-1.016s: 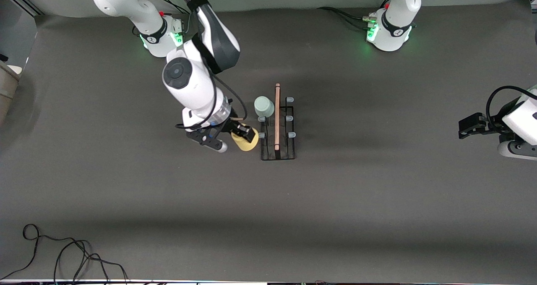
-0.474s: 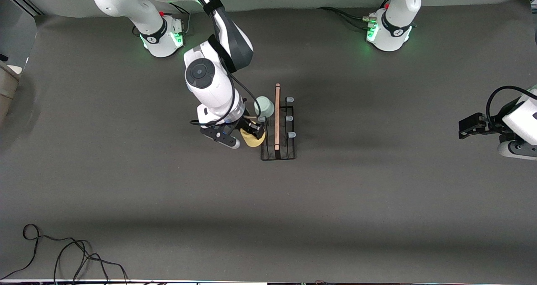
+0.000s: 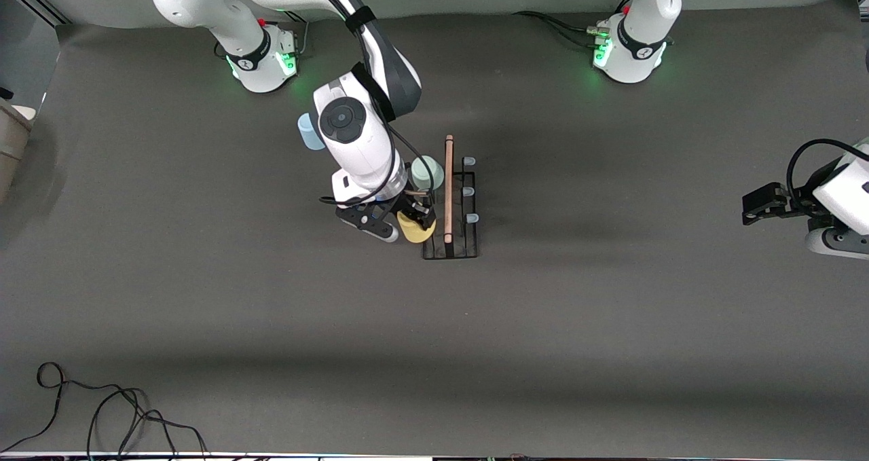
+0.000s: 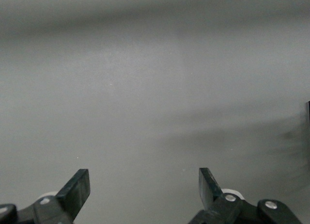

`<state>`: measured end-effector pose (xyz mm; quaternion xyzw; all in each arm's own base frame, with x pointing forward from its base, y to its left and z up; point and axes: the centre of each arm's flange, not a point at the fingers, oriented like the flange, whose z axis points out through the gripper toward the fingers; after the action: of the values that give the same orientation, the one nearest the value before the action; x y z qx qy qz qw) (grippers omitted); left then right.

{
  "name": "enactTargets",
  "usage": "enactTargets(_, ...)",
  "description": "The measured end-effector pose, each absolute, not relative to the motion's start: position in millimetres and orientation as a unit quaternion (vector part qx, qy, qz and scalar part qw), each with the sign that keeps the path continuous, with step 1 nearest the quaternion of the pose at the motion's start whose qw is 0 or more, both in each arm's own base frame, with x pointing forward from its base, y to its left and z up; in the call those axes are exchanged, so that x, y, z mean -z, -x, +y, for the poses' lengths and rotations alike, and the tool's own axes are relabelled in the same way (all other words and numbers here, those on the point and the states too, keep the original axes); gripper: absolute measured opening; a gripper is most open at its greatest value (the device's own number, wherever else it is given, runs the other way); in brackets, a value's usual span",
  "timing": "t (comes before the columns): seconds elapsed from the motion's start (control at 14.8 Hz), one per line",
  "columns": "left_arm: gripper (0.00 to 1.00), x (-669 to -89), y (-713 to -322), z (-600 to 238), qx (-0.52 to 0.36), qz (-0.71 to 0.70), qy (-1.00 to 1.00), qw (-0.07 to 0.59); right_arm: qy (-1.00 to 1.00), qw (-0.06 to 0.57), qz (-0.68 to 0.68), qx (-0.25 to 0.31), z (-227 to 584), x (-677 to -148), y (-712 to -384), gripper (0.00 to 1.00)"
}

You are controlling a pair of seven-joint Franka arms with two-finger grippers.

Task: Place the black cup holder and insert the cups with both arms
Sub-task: 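Carry the yellow cup to the rack and hang it on a peg, then open the right gripper and withdraw it from the rack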

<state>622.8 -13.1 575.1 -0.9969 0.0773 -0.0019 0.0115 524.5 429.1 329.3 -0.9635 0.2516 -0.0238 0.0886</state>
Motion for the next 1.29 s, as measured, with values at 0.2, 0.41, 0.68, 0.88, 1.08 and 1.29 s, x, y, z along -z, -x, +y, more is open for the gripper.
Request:
enactTargets(0.2, 1.00, -575.3, -623.0, -13.2, 0.003, 0.077, 0.997, 0.012, 0.964, 0.081, 0.252, 0.023, 432.1, -318.9, -522.2, 0.81)
enactTargets(0.41, 1.00, -575.9, -623.7, -13.2, 0.006, 0.077, 0.997, 0.012, 0.964, 0.081, 0.252, 0.024, 432.0, -319.2, -522.9, 0.93)
enactTargets(0.68, 1.00, -576.2, -624.0, -13.2, 0.008, 0.077, 0.997, 0.012, 0.963, 0.080, 0.256, 0.024, 424.6, -331.3, -531.4, 1.00)
enactTargets(0.88, 1.00, -576.3, -624.1, -13.5, 0.008, 0.078, 0.997, 0.012, 0.968, 0.064, 0.241, -0.001, 391.3, -376.4, -551.0, 1.00)
enactTargets(1.08, 1.00, -576.3, -624.2, -13.6, 0.008, 0.078, 0.997, 0.012, 0.975, 0.054, 0.210, -0.038, 331.9, -451.7, -569.8, 1.00)
enactTargets(1.29, 1.00, -576.4, -624.2, -13.6, 0.009, 0.078, 0.997, 0.012, 0.981, 0.063, 0.177, -0.054, 265.9, -515.0, -578.5, 1.00)
